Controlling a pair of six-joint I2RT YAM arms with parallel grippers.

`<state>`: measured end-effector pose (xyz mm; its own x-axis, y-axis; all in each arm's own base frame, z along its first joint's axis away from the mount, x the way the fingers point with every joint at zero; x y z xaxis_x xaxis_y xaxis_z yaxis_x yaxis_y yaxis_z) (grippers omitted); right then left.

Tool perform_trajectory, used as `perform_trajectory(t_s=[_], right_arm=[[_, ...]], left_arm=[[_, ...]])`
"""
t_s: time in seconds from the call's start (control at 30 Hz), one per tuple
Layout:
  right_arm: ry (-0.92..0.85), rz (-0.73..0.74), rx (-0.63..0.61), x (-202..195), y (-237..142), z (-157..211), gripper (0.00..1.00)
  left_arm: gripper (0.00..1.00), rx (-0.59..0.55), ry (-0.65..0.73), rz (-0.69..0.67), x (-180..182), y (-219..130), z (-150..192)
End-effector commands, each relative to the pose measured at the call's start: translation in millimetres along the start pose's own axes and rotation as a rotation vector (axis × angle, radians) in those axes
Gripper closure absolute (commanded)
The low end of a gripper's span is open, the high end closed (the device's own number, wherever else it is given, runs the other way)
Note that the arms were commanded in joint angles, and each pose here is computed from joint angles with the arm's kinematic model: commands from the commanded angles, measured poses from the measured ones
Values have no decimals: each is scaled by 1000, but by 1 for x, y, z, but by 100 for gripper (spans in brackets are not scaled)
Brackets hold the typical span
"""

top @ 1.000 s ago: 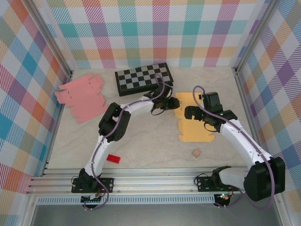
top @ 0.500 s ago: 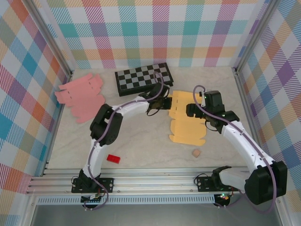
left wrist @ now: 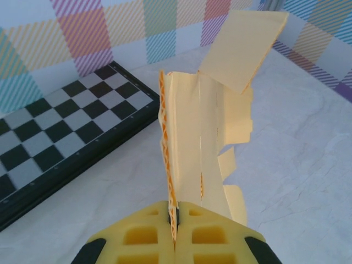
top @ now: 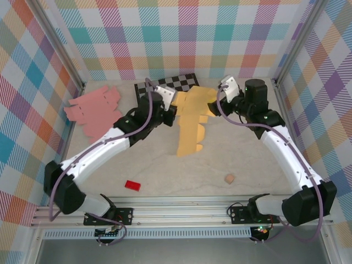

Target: Fold the paper box

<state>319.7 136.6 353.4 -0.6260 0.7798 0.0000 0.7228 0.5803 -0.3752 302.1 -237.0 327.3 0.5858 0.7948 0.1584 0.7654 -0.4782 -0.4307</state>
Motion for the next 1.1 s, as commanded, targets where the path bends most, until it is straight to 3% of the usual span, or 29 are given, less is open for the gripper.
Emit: perform_trajectory(t_s=[0.0,0.13,0.23,0.6,1.07], right_arm=[[-318,-256,-96,22,6,-11,25],[-513,-471,-160,40,11,-2,28],[-644,-518,-224,45,14,9,36],[-684,-307,-183,22,32,-1,44],[-626,-318,-112,10,59,-8,48]], left_arm=[[100,-44,95,-48,6,-37,-1],[100,-85,111,-79,12,-69,7],[100,-117,116,-108,16,-88,12],[100,-154,115,-70,13,-106,20],[100,-156,116,-20,8,-104,20]])
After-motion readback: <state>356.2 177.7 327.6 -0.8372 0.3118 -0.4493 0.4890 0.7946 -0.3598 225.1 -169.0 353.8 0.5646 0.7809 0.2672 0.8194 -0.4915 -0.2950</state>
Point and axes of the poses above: each hand's point on the last joint's axis, 136 mm out from that joint toward the fingers, its own y axis out along the fingers, its own x axis along the line the jaws close on, z = x × y, the point moved 7 cm from there along -y, back along the fingers, and after that the axes turned 12 degrees about y, right-handed, at the moved point
